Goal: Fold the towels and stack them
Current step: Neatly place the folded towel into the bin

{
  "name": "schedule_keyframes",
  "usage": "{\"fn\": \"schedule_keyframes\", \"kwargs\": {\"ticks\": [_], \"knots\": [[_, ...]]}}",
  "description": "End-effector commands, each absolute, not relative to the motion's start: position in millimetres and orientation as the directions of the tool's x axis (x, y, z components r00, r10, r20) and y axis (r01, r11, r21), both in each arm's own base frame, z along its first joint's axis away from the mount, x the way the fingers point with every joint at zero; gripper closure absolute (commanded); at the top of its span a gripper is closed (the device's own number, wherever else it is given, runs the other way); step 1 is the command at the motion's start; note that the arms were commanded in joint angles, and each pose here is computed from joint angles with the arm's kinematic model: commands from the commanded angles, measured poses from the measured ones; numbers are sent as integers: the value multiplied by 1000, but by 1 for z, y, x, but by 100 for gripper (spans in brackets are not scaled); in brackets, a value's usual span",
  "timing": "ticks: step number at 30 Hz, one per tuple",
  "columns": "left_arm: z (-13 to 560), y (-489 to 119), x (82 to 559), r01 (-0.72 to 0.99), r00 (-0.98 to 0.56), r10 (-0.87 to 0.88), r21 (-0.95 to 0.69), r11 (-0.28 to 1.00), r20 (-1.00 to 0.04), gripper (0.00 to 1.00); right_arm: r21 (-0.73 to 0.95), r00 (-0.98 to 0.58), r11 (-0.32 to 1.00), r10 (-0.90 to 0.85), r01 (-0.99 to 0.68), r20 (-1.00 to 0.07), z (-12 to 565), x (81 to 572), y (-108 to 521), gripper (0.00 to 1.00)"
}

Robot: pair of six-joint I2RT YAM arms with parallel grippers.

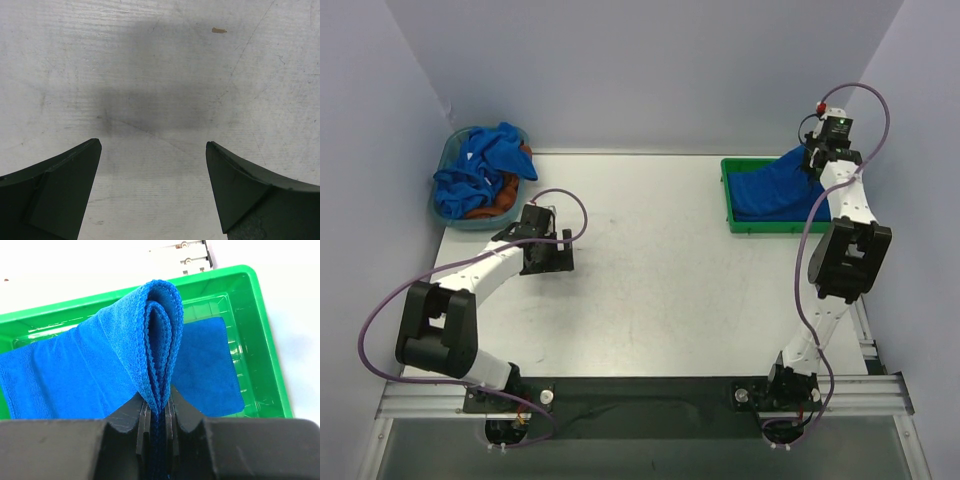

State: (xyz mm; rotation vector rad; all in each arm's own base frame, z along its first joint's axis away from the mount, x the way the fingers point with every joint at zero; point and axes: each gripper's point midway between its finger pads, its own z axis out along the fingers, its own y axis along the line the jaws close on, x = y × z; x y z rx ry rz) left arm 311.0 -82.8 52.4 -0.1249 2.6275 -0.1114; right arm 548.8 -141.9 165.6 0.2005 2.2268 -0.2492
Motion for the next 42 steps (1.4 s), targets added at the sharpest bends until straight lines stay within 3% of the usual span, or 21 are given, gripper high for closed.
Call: {"fn": "schedule_keyframes", "kwargs": {"ticks": [1,10,24,26,27,31,35,38,41,42], "knots": [[61,-88,323,-53,-850,-110,-124,991,-515,3,-122,-540,963,29,242,-841,211,548,-148,100],[61,-89,323,-51,-852,-109,-127,991,-512,3,-126,-542,961,29,245,-840,210,546,-151,100],[56,-89,322,-47,-860,-103,-124,991,-501,3,-209,-654,942,13,261,-756,143,551,-171,93],[55,-89,322,-48,-861,-104,-125,991,-497,3,-226,-659,936,9,271,-752,140,552,-175,82],[55,-90,321,-46,-863,-102,-126,991,-495,3,-236,-666,932,6,274,-746,135,552,-177,64],[53,-90,321,-45,-866,-102,-125,991,-490,3,-290,-652,888,15,358,-758,143,551,-194,35],[55,-91,321,-41,-864,-98,-125,991,-493,2,-338,-604,774,71,536,-794,168,536,-218,30],[54,-91,321,-41,-865,-98,-125,991,-492,2,-306,-562,760,94,574,-822,182,531,-215,27],[57,-92,321,-38,-861,-98,-129,991,-499,3,-188,-546,872,104,452,-832,179,543,-175,29],[57,-93,321,-37,-861,-98,-131,991,-498,2,-123,-541,920,108,373,-834,178,550,-150,36]]}}
